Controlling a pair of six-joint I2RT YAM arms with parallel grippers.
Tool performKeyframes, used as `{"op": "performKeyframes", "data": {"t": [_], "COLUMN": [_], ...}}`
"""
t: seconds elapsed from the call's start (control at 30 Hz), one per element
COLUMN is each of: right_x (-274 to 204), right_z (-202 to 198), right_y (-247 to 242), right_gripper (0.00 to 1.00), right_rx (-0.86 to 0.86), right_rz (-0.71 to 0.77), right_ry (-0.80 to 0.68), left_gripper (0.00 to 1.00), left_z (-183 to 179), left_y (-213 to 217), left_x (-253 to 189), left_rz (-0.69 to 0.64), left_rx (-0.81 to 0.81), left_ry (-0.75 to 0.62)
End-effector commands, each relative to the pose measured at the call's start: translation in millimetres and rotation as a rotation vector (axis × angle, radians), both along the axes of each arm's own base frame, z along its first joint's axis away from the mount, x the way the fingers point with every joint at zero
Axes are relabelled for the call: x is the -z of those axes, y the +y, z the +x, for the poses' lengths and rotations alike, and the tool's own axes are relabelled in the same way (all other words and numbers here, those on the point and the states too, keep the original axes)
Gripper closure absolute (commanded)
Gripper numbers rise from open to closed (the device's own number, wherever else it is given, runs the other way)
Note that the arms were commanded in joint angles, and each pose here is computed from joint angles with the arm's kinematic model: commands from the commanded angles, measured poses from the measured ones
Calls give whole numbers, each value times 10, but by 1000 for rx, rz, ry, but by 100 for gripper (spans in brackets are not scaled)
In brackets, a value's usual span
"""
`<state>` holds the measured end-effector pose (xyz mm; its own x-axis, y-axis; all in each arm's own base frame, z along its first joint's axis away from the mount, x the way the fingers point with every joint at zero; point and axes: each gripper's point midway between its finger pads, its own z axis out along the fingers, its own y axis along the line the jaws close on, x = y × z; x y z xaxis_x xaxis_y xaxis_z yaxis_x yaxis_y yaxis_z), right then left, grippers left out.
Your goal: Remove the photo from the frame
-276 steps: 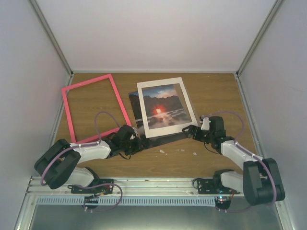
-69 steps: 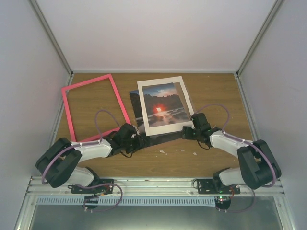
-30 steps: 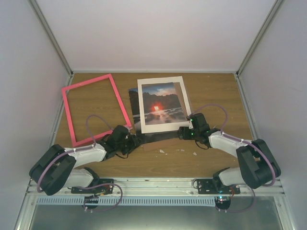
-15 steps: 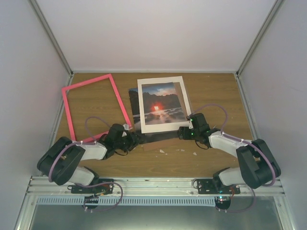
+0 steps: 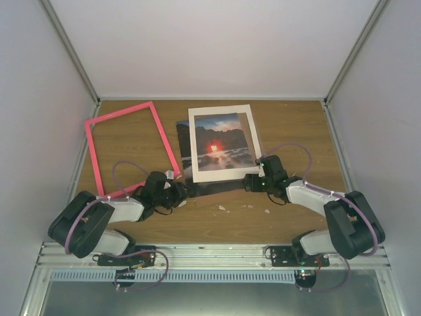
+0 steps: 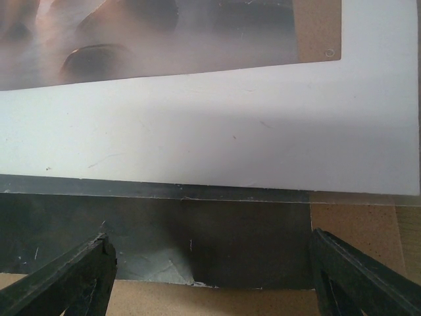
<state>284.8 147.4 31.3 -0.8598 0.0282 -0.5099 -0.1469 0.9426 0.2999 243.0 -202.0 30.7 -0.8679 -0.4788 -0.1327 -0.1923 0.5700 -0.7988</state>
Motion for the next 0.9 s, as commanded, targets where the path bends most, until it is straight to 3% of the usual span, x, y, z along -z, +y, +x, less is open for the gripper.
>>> {"op": "performKeyframes", "data": {"t": [0.0, 0.53, 0.87], "right_x": [153, 189, 190], "right_z": [-187, -198, -199], "right_y": [17, 3, 6], "right_gripper": [19, 19, 19], "right_rx": [-30, -30, -31], "right_rz": [-6, -14, -12], "right_ry": [67, 72, 73], "left_gripper": [56, 64, 67], "left_z": [43, 237, 349], "left_y": [64, -103, -157], "left_x": [125, -208, -204], "left_rz": [52, 0, -20], "left_rx": [-17, 50, 47], "left_ry": [18, -147, -144]}}
